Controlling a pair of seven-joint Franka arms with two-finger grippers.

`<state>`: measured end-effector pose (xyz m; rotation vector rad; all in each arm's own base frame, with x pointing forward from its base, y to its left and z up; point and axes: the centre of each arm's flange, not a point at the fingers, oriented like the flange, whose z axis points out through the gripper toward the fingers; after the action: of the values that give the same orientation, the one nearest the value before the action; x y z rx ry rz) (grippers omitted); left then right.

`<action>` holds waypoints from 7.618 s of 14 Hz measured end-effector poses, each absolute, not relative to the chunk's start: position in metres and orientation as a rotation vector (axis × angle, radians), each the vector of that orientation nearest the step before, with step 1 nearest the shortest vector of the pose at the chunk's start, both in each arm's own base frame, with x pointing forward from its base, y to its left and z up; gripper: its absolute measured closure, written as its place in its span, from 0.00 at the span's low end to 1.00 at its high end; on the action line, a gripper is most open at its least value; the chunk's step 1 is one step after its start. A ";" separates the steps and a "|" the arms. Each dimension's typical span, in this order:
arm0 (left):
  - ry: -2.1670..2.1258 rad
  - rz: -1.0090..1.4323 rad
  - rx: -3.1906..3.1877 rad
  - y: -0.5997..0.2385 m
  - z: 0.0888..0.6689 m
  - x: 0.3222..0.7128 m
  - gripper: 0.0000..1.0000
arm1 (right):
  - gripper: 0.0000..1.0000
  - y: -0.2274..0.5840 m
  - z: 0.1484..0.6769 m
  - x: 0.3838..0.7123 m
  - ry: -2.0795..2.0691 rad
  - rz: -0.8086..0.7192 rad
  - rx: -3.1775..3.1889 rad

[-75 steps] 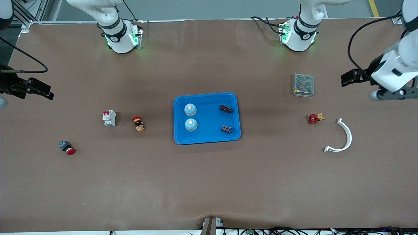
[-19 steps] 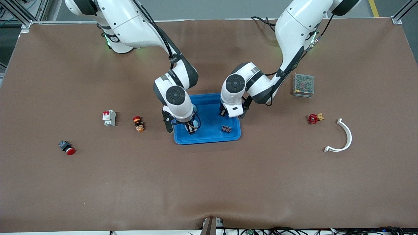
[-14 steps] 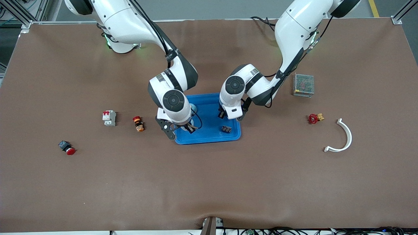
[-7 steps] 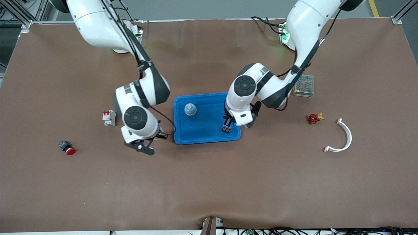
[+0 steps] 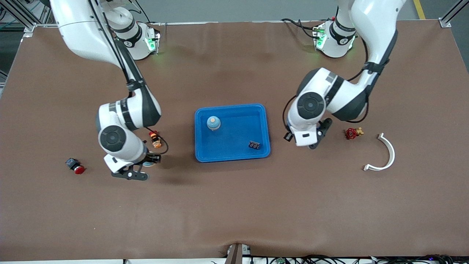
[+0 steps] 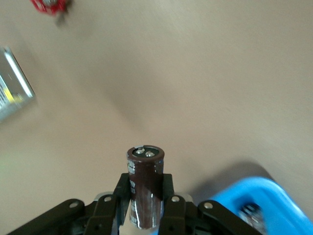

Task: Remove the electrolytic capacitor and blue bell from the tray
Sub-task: 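Carry the bell toward the red button while the left gripper carries the capacitor, then set the bell beside the red button while the left gripper sets the capacitor down, then return the right gripper to the tray while the left gripper returns too, then grasp the second bell with the right gripper while the left gripper grasps the capacitor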

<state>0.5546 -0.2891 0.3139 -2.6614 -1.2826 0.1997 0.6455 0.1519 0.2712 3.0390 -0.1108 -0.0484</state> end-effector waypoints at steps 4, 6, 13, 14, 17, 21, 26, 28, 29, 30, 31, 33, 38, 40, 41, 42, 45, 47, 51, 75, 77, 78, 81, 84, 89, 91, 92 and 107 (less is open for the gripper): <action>-1.071 0.286 -2.694 -0.227 0.296 0.542 0.70 | 0.33 0.062 0.261 0.621 0.030 -0.021 3.063; -1.007 0.339 -2.687 -0.200 0.284 0.531 0.70 | 0.33 0.015 0.251 0.609 0.114 0.012 3.068; -0.844 0.361 -2.642 -0.143 0.238 0.507 0.70 | 0.33 -0.081 0.226 0.582 0.231 0.011 3.063; -0.836 0.358 -2.646 -0.133 0.232 0.505 0.70 | 0.33 -0.083 0.227 0.582 0.230 0.016 3.063; -0.826 0.362 -2.671 -0.109 0.218 0.500 0.70 | 0.33 -0.083 0.230 0.588 0.221 0.036 3.065; -0.823 0.336 -2.698 -0.097 0.204 0.492 0.70 | 0.33 -0.084 0.216 0.599 0.189 0.032 3.083; -0.841 0.319 -2.714 -0.091 0.199 0.490 0.70 | 0.33 -0.082 0.192 0.610 0.142 0.017 3.113; -0.850 0.312 -2.722 -0.089 0.198 0.491 0.70 | 0.33 -0.082 0.187 0.611 0.123 0.012 3.123; -0.853 0.312 -2.725 -0.088 0.196 0.491 0.70 | 0.32 -0.082 0.185 0.613 0.109 0.016 3.130; -0.854 0.314 -2.728 -0.088 0.194 0.491 0.70 | 0.26 -0.082 0.185 0.614 0.102 0.017 3.134; -0.854 0.319 -2.729 -0.088 0.191 0.490 0.70 | 0.18 -0.081 0.186 0.615 0.101 0.017 3.135; -0.852 0.328 -2.729 -0.088 0.188 0.489 0.70 | 0.00 -0.080 0.187 0.616 0.099 -0.008 3.143; -0.852 0.339 -2.737 -0.089 0.180 0.489 0.70 | 0.00 -0.064 0.227 0.616 -0.339 -0.163 3.258; -0.854 0.344 -2.737 -0.089 0.177 0.489 0.70 | 0.00 -0.055 0.248 0.615 -0.454 -0.161 3.257; -0.854 0.344 -2.737 -0.089 0.177 0.490 0.69 | 0.00 -0.050 0.255 0.613 -0.463 -0.158 3.261; -0.856 0.344 -2.738 -0.089 0.177 0.490 0.66 | 0.00 -0.041 0.261 0.610 -0.453 -0.156 3.266; -0.862 0.333 -2.744 -0.089 0.180 0.495 0.49 | 0.00 0.023 0.272 0.599 -0.394 -0.166 3.270; -0.868 0.314 -2.752 -0.090 0.184 0.502 0.29 | 0.00 0.087 0.285 0.588 -0.338 -0.163 3.274; -0.901 0.326 -2.749 -0.104 0.210 0.522 0.00 | 0.00 0.199 0.304 0.557 -0.164 -0.152 3.286; -1.926 0.318 -2.573 -0.399 0.236 0.555 0.16 | 0.00 0.385 0.186 0.456 -0.399 -0.018 3.232; -1.943 0.303 -2.569 -0.407 0.227 0.551 0.20 | 0.00 0.388 0.186 0.459 -0.431 -0.011 3.233; -1.946 0.292 -2.560 -0.410 0.222 0.549 0.21 | 0.00 0.390 0.187 0.461 -0.445 -0.007 3.234; -1.970 0.275 -2.542 -0.420 0.214 0.549 0.26 | 0.00 0.400 0.188 0.457 -0.455 -0.008 3.235; -1.987 0.276 -2.534 -0.423 0.206 0.554 0.29 | 0.00 0.415 0.185 0.442 -0.420 -0.017 3.235; -1.976 0.271 -2.527 -0.425 0.190 0.551 0.33 | 0.10 0.417 0.185 0.440 -0.348 0.016 3.216; -1.970 0.266 -2.525 -0.426 0.183 0.550 0.37 | 0.33 0.412 0.187 0.446 -0.352 0.032 3.211; -1.968 0.266 -2.524 -0.426 0.181 0.549 0.43 | 0.34 0.411 0.192 0.449 -0.356 0.040 3.212; -1.826 0.190 -2.543 -0.384 0.270 0.577 0.66 | 0.35 0.323 0.294 0.571 -0.305 -0.117 3.161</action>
<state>0.5773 -0.3836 0.2697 -2.5430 -1.8265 0.1900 0.5706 0.3227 0.2942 3.1607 -0.3047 -0.1172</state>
